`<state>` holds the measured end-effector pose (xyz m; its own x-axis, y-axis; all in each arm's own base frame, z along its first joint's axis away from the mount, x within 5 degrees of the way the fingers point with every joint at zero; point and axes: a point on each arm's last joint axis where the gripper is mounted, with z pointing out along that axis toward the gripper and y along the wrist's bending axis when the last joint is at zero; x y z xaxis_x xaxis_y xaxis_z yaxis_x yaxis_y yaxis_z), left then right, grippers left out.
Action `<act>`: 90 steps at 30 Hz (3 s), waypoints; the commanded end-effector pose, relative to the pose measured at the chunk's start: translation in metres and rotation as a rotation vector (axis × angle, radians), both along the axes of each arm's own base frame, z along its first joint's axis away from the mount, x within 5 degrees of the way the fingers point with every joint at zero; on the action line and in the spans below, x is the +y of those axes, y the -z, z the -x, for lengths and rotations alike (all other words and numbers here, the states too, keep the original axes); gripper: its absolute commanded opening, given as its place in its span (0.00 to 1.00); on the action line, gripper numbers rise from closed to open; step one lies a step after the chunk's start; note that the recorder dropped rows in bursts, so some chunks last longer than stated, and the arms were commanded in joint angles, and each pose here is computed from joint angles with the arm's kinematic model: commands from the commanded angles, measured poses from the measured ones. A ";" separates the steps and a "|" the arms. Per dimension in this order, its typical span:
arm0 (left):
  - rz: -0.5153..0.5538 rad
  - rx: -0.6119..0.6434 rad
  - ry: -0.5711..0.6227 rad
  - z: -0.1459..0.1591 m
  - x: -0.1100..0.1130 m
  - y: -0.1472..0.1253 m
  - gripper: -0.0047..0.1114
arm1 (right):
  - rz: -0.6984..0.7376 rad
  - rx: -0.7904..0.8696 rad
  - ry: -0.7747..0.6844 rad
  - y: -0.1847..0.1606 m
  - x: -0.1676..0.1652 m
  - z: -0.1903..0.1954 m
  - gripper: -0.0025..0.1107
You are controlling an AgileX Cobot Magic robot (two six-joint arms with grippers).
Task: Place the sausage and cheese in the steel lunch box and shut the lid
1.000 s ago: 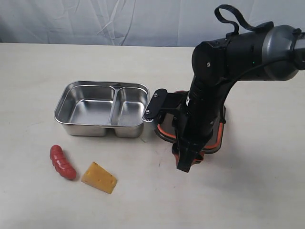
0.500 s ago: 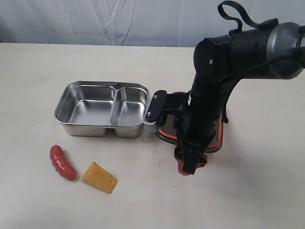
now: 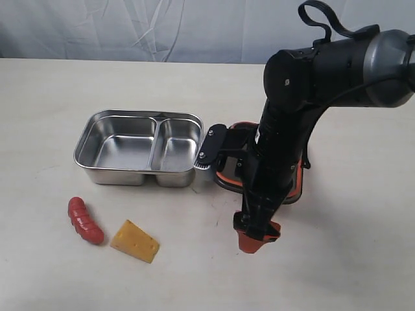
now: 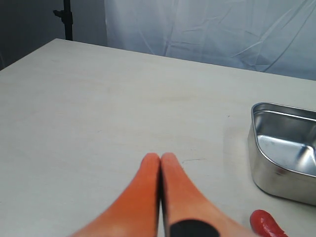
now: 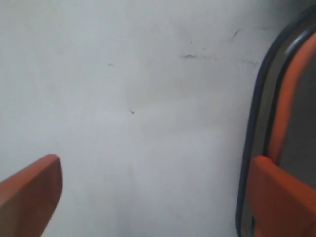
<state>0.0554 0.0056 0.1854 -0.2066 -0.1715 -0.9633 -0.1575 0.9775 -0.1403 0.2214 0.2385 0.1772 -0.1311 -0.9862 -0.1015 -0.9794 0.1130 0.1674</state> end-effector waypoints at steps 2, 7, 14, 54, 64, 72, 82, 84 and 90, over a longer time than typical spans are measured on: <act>-0.003 -0.016 0.003 0.000 0.000 -0.001 0.04 | 0.017 0.014 0.007 -0.008 -0.001 0.002 0.86; -0.003 -0.016 0.003 0.000 0.000 -0.001 0.04 | -0.008 -0.015 0.014 -0.024 0.003 -0.003 0.86; -0.003 -0.016 0.003 0.000 0.000 -0.001 0.04 | -0.036 -0.021 0.022 -0.038 0.009 -0.007 0.86; -0.003 -0.016 0.003 0.000 0.000 -0.001 0.04 | -0.240 -0.067 0.070 -0.086 0.008 0.007 0.95; -0.003 -0.016 0.003 0.000 0.000 -0.001 0.04 | -0.193 0.074 0.079 -0.069 0.013 0.011 0.95; -0.003 -0.016 0.003 0.000 0.000 -0.001 0.04 | -0.004 0.222 0.071 -0.009 0.016 0.004 0.95; -0.003 -0.016 0.003 0.000 0.000 -0.001 0.04 | -0.176 -0.046 0.122 -0.088 -0.001 0.012 0.95; -0.003 -0.016 0.003 0.000 0.000 -0.001 0.04 | -0.384 -0.206 0.227 -0.131 -0.005 0.016 0.95; -0.003 -0.016 0.003 0.000 0.000 -0.001 0.04 | -0.717 -0.298 0.410 -0.186 -0.016 0.032 0.95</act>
